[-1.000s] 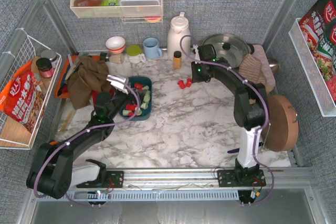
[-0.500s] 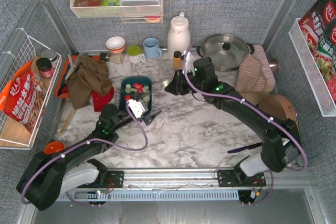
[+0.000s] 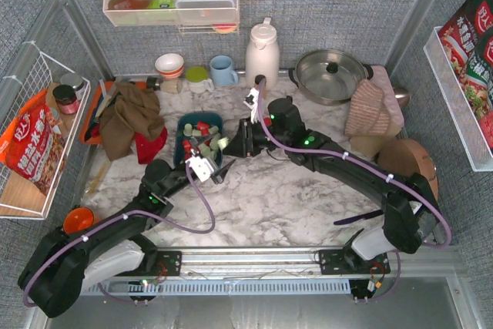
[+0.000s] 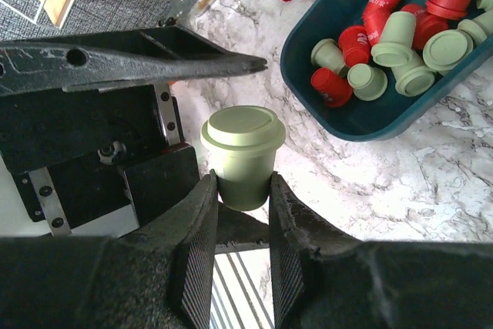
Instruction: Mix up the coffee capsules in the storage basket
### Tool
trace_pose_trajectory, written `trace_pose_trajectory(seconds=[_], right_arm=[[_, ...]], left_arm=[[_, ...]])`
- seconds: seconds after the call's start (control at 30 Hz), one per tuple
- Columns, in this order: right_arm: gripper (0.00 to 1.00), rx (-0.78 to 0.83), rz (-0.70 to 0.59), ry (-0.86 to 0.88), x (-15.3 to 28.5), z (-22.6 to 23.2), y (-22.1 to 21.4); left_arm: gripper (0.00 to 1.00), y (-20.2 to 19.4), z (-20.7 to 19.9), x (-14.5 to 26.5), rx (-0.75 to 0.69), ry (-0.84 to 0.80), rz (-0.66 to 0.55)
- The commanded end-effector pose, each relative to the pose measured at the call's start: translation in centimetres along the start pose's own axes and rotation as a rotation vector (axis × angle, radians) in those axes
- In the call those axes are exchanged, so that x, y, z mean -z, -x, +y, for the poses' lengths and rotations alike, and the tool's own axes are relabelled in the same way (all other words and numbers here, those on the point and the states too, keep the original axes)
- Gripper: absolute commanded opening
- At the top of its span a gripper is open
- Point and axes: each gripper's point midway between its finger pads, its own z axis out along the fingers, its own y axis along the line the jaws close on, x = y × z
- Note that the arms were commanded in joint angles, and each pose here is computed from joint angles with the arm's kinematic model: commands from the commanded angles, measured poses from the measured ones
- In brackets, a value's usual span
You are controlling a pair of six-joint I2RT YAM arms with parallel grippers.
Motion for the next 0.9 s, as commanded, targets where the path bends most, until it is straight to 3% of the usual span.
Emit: trace_pose_trajectory(seconds=[0.0,0.13,0.33,0.5,0.6,0.73,0.87], right_arm=[[0.21,0.006,-0.009,0.028,-0.3,1.0,0.3],[0.21,0.01,-0.003,0.03,-0.2,1.4,0.4],[0.25,0.015,0.039,0.021,-0.3,1.5,-0.3],[0.26,0.013,0.069,0.016,-0.4,1.5,-0.8],[0.29,0.014,0.079,0.02,-0.5,1.7,-1.0],[0.46,0.021,0.08,0.006,-0.3,1.7,-0.7],[0.61,0.057,0.061,-0.074,0.4,0.5,0.1]], left_arm=[[0.99,0.9,-0.4,-0.1,-0.039,-0.024,-0.043],[0.97,1.0,-0.8,0.0,-0.054,-0.036,-0.049],[0.72,1.3,-0.6,0.1,-0.068,-0.025,-0.056],[0.65,1.3,-0.2,0.2,-0.076,-0.001,-0.053],[0.53,1.4,-0.1,0.4,-0.083,0.004,-0.055],[0.4,1.2,0.5,0.5,-0.082,0.033,-0.04],[0.31,-0.2,2.3,0.7,-0.015,0.137,0.048]])
